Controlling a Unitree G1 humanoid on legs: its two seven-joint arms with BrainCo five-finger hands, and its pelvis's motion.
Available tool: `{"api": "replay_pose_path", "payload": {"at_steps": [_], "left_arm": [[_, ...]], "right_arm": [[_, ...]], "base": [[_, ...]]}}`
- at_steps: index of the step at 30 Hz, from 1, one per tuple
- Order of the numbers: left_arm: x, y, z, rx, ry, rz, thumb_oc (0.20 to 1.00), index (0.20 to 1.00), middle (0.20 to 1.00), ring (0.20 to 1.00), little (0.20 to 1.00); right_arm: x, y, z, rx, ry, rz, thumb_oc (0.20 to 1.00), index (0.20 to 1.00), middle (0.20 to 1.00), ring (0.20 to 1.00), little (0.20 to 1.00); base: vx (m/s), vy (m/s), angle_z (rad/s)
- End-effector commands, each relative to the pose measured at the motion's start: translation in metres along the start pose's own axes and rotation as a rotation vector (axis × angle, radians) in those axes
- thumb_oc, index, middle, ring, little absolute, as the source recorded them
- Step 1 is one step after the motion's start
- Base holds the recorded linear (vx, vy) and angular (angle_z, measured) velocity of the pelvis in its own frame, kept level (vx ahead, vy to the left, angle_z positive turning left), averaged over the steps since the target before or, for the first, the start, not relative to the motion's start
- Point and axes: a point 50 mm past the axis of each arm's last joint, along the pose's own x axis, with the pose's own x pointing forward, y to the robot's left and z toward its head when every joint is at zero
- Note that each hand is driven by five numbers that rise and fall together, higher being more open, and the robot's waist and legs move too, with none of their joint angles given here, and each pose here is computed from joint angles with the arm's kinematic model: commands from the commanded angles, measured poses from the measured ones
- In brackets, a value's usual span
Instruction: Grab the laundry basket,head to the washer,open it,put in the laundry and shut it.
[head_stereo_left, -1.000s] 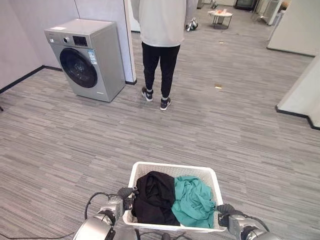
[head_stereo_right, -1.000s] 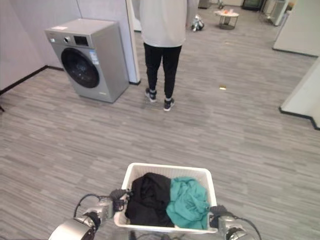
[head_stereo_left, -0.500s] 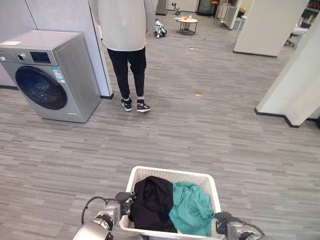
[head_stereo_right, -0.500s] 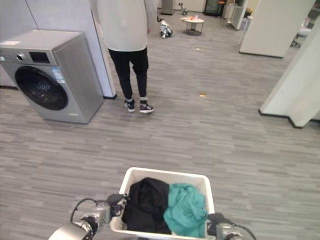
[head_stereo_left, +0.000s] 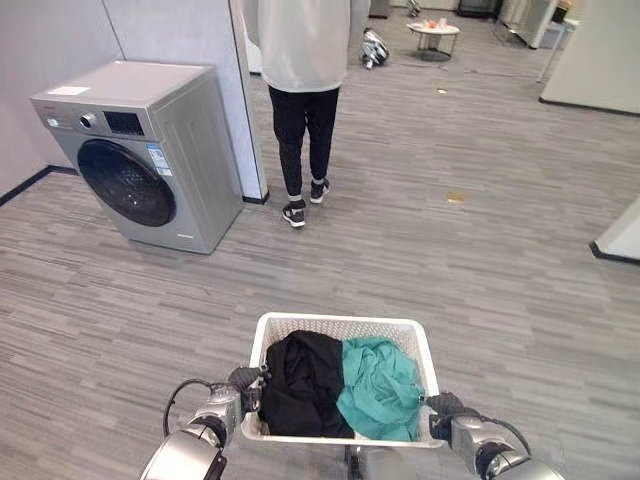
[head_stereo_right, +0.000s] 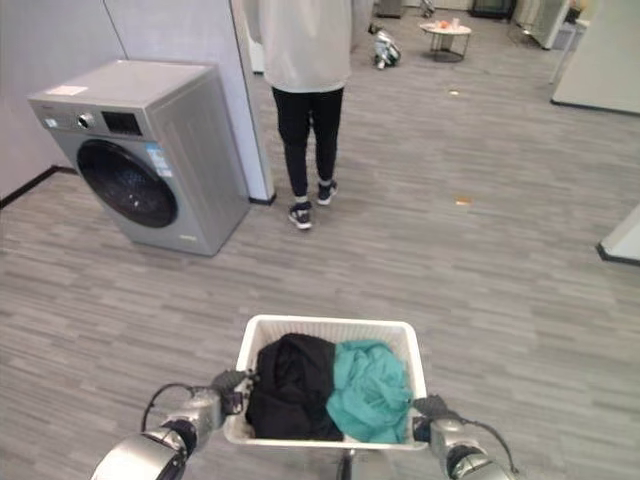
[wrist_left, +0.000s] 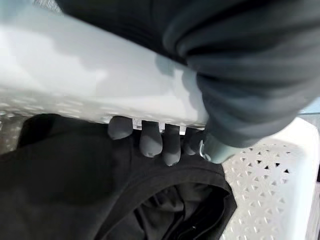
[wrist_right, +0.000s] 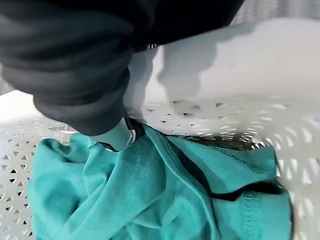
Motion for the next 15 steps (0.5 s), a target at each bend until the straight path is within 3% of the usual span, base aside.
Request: {"api": "replay_pose_path", "payload": {"at_steps": [1,7,15], "left_arm": [[0.002,-0.013,0.01,-0.039,-0.017,-0.045,0.2,0.2,0.2,0.2,0.2],[0.003,-0.02,0.035,-0.057,-0.074,-0.044,0.2,0.2,0.2,0.2,0.2],[0.003,-0.013,0.049,-0.063,-0.121,-0.016,0.2,0.2,0.2,0.2,0.2]], "right_arm": [[0.001,0.023,0.044,0.161,-0.139,0.158,0.2,0.2,0.2,0.2,0.2],[0.0,0.027,0.072,0.152,-0.202,0.15,0.2,0.2,0.2,0.2,0.2],[-0.004,0.044,0.091,0.103,-0.266,0.19,0.2,0.2,0.2,0.2,0.2]], "base": [[0.3,-0.175,0.38],[0.25,-0.093,0.09],[0.23,0.09,-0.31]]}}
